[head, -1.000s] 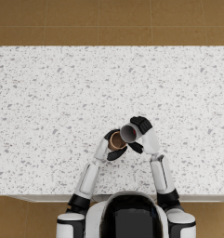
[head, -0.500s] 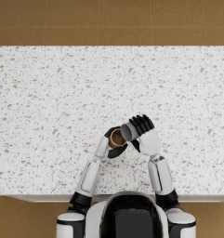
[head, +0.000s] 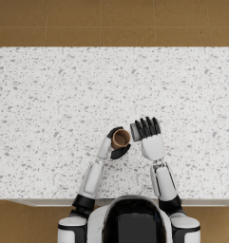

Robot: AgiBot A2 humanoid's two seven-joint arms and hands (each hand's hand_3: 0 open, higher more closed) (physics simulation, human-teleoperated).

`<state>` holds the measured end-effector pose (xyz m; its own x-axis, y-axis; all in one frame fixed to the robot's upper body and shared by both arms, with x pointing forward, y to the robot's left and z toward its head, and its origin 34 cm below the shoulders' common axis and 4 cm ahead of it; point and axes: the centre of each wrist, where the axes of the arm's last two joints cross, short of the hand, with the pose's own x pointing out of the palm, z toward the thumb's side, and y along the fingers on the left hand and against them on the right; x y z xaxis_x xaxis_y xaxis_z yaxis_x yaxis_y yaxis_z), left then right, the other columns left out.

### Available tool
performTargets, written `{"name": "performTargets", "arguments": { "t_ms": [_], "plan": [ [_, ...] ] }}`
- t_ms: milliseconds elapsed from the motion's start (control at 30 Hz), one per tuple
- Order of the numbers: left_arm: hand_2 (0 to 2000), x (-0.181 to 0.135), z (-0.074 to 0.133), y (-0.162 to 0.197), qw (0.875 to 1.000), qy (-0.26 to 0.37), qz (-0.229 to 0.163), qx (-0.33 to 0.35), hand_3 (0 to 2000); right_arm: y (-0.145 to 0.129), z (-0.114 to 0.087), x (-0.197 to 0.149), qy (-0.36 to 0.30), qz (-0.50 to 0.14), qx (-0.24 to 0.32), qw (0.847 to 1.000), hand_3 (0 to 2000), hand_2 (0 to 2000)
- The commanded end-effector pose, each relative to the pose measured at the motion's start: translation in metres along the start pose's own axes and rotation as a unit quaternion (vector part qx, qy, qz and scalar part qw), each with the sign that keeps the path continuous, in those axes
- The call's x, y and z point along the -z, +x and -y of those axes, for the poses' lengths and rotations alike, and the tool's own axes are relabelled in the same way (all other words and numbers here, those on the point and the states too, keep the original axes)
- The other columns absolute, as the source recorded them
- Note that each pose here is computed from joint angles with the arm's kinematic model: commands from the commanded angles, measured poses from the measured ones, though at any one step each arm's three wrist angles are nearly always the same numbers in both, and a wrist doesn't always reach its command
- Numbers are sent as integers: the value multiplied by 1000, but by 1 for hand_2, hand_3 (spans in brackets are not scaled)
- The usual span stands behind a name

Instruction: Pick up two cups and pour the berry on the right into the cup on the left

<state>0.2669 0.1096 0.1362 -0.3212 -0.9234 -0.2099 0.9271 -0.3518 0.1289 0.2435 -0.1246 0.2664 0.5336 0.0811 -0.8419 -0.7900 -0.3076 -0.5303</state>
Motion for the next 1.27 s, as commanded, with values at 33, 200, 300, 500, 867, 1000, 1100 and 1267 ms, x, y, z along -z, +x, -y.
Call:
{"name": "performTargets", "arguments": {
  "t_ms": [33, 200, 300, 500, 867, 1000, 1100, 1267],
  "plan": [
    [2000, -7, -6, -1, 1000, 13, 1, -2, 1280, -6, 4, -3, 0, -12, 13, 1000, 1280, 2000],
    [2000, -5, -10, 1, 1000, 8, 3, 0, 1280, -9, 3, -3, 8, -88, 21, 996, 1280, 2000],
    [2000, -6, -11, 2, 1000, 9, 4, 0, 1280, -11, 3, -3, 13, -112, 24, 993, 1280, 2000],
    [2000, 0, -9, 2, 1000, -2, 6, 0, 1280, -18, 0, -5, 20, -178, 34, 983, 1280, 2000],
    [2000, -1, -7, 1, 1000, -2, 9, -7, 1280, -14, -2, -3, 36, -249, 20, 968, 1280, 2000],
    [2000, -1, -6, 0, 1000, -1, 9, -8, 1280, -14, -2, -2, 38, -252, 20, 967, 1280, 2000],
    [2000, -1, -6, 0, 1000, -1, 9, -9, 1280, -14, -2, -2, 39, -252, 20, 967, 1280, 2000],
    [2000, -1, -6, 0, 1000, -1, 9, -9, 1280, -14, -2, -2, 39, -252, 20, 967, 1280, 2000]
  ]
}}
